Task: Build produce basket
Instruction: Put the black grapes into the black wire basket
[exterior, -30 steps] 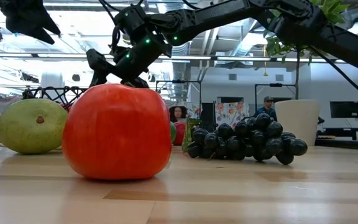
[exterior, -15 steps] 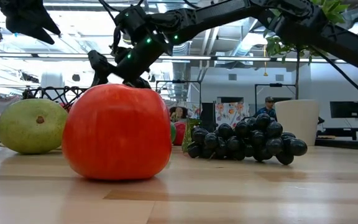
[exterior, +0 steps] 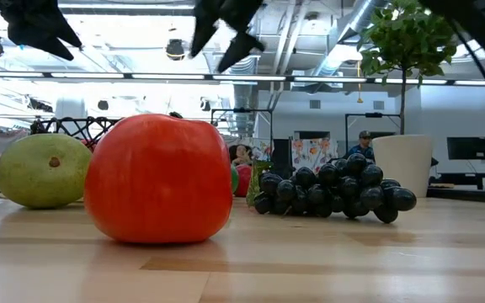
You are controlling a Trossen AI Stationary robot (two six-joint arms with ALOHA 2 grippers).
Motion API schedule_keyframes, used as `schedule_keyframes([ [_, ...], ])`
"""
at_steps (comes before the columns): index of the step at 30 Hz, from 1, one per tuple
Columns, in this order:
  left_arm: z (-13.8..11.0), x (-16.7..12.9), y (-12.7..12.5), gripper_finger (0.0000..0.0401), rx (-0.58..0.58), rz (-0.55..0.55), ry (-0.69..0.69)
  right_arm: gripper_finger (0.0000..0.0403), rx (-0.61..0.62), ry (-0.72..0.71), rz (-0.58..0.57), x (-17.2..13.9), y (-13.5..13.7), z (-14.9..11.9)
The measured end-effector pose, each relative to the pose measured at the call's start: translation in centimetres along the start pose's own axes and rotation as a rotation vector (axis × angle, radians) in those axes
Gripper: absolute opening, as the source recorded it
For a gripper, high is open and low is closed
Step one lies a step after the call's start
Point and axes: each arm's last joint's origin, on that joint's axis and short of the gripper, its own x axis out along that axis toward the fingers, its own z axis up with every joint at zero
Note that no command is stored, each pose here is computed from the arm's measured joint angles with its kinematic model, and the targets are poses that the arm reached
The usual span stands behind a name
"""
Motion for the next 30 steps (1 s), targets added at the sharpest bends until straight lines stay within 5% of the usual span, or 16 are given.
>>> schedule_keyframes([
  [12, 0.0, 0.0, 0.0, 0.0330, -0.005, -0.001, -0.001, 0.0374, -0.050, 0.230, -0.211, -8.4, 3.4, -5.7],
  [30, 0.1, 0.0, 0.0, 0.0330, -0.023, 0.003, -0.014, 0.0374, -0.047, 0.417, -0.140, -8.8, 15.1, -16.0],
])
